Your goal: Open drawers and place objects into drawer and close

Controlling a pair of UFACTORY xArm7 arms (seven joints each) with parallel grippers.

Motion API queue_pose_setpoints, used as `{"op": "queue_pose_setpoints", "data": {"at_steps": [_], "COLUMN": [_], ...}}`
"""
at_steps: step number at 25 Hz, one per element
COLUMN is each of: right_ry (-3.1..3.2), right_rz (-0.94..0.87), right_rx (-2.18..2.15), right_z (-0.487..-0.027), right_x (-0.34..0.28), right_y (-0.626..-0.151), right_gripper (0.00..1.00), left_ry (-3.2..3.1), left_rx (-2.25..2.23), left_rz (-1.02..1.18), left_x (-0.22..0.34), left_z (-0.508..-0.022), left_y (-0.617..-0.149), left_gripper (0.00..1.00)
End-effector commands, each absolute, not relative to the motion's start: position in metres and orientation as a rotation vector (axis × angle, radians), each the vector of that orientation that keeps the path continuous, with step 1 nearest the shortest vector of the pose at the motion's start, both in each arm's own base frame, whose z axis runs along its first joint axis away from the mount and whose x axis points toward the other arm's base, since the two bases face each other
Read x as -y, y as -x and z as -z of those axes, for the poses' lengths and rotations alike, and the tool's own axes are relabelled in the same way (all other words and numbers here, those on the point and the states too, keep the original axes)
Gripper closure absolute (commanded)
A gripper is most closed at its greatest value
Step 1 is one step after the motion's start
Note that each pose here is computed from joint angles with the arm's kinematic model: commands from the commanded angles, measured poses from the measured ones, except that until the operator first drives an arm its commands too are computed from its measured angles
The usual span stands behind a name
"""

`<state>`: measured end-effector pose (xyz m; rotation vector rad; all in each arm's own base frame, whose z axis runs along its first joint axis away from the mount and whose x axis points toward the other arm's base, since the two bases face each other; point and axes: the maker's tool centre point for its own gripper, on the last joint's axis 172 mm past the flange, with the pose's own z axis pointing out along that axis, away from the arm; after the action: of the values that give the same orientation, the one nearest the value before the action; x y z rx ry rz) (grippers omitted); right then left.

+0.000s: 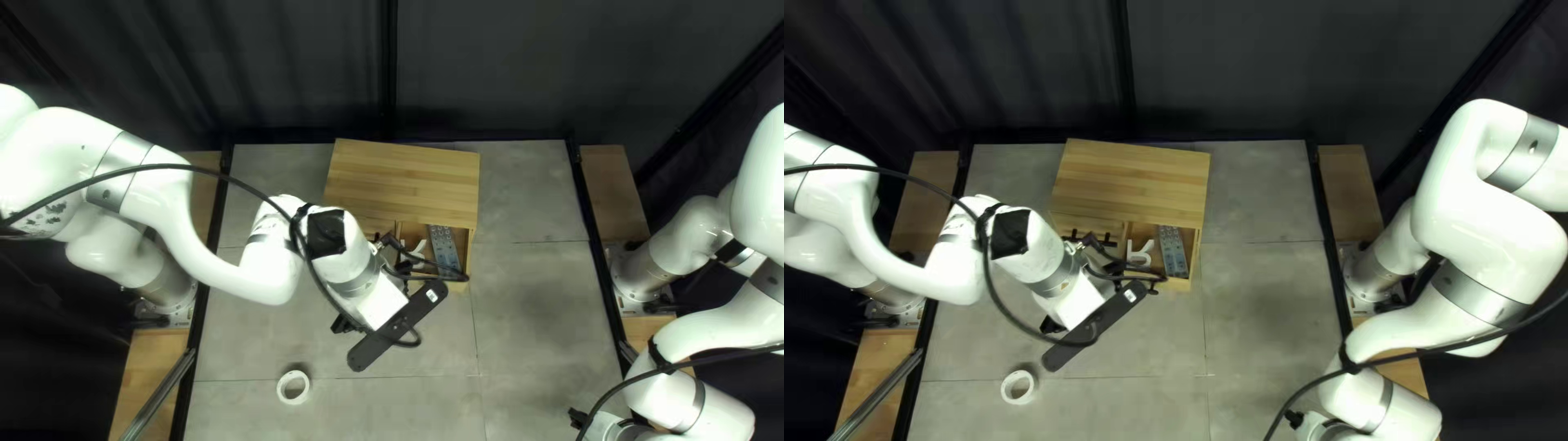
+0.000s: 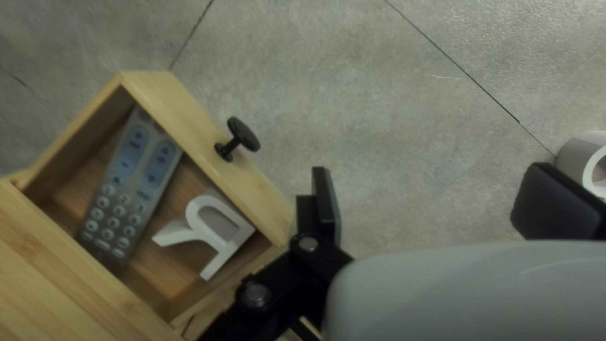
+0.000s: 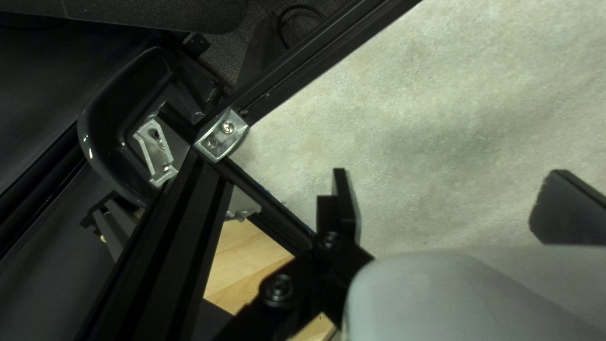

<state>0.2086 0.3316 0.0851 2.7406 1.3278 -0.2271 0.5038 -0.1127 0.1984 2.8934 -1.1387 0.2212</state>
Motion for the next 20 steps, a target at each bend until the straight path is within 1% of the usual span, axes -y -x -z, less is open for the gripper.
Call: {"op": "queue_pose_setpoints", "data": {"at_steps": [1, 4, 8, 13, 20], "right_ry": [-2.741, -2.741, -2.741, -2.741, -2.741], "right_rz": [0.227, 0.227, 0.227, 0.227, 0.227], "right_rx": [-1.328, -1.328, -1.328, -1.328, -1.328], "right_z": [-0.085, -0.085, -0.085, -0.085, -0.085], "right_x": [-0.332, -0.332, -0.332, -0.332, -0.332], "right_y": [-0.209, -0.209, -0.209, -0.209, -0.209], "right_gripper": [0.0, 0.0, 0.0, 0.0, 0.0], "left_ry": [-2.984, -3.025, -3.073, -3.097, -3.071], "left_rx": [0.906, 0.825, 0.746, 0.725, 0.749], "left_rz": [-0.076, -0.039, 0.001, 0.044, -0.032], "left_x": [0.094, 0.084, 0.076, 0.066, 0.069], "left_z": [-0.193, -0.193, -0.182, -0.175, -0.167], "left_y": [-0.527, -0.534, -0.54, -0.552, -0.572], "left_gripper": [0.0, 0.0, 0.0, 0.0, 0.0]}}
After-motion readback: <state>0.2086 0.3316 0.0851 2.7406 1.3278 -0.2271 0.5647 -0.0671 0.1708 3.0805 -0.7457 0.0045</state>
